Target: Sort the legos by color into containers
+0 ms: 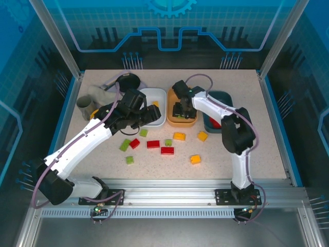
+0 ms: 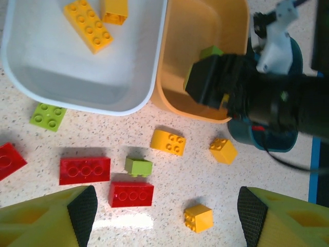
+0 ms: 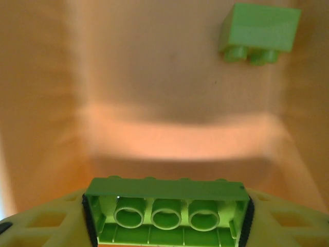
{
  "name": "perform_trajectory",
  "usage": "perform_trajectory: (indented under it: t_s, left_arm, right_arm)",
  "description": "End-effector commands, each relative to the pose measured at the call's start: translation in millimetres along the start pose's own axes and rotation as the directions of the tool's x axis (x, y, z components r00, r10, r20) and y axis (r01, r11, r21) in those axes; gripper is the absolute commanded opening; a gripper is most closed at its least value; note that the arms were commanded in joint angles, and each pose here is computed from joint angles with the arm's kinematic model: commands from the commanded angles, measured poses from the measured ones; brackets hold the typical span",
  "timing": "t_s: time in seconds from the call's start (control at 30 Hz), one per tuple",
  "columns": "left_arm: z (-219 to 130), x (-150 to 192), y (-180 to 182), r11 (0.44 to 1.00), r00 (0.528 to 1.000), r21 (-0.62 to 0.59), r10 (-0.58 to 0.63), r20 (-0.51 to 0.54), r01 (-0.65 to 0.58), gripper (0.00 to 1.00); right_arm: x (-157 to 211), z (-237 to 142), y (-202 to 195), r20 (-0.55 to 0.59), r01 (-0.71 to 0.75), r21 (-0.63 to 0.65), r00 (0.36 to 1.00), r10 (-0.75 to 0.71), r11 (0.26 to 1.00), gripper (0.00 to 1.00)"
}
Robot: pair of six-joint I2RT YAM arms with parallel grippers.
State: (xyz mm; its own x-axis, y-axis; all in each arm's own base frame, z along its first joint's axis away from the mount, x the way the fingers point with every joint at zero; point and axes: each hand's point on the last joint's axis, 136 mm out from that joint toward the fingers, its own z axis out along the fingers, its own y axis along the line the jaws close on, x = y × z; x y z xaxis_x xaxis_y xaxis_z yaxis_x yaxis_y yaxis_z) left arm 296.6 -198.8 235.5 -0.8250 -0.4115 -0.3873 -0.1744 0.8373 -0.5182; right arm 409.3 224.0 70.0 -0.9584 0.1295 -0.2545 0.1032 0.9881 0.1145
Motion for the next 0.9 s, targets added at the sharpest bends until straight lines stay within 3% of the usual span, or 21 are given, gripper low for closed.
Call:
perform_trajectory:
  t_s: [0.0, 0.2, 0.4, 0.53, 0.7, 0.77, 0.87]
  left_arm:
    - [-7.8, 9.9, 25.4, 0.997, 1.0, -0.071, -0.013, -0.017, 0.012, 0.76]
    - [-2.4, 26.4, 46.6, 0.993, 0.998, -0.116, -0.031, -0.056, 0.025, 0.76]
    - [6.9, 35.9, 54.1, 0.991, 0.995, -0.134, -0.025, -0.092, 0.013, 0.74]
    - [15.3, 40.4, 57.7, 0.988, 0.993, -0.154, -0.015, -0.12, -0.004, 0.72]
    - [25.2, 45.9, 62.1, 0.983, 0.989, -0.182, -0.029, -0.147, 0.002, 0.7]
    - [26.3, 46.9, 66.9, 0.98, 0.989, -0.198, -0.048, -0.141, 0.019, 0.7]
    - [22.5, 46.3, 76.6, 0.972, 0.99, -0.23, -0.079, -0.12, 0.049, 0.69]
  right_arm:
    - [-5.3, 5.6, 2.2, -0.06, -0.012, -0.009, 0.998, 0.011, 1.0, 0.64]
    - [-21.5, -19.3, 15.1, -0.017, 0.024, -0.054, 1.0, -0.025, 0.998, 0.78]
    - [-29.1, -74.7, 8.8, 0.094, 0.061, -0.076, 0.994, -0.053, 0.995, 0.78]
    - [-18.1, -119.9, 4.7, 0.243, 0.145, -0.12, 0.963, -0.113, 0.982, 0.75]
    - [37.5, -142.9, 1.6, 0.361, 0.297, -0.206, 0.909, -0.21, 0.932, 0.71]
    - [70.2, -145.7, 10.0, 0.391, 0.418, -0.253, 0.869, -0.303, 0.873, 0.69]
    - [123.3, -139.7, 22.0, 0.369, 0.576, -0.224, 0.797, -0.479, 0.786, 0.69]
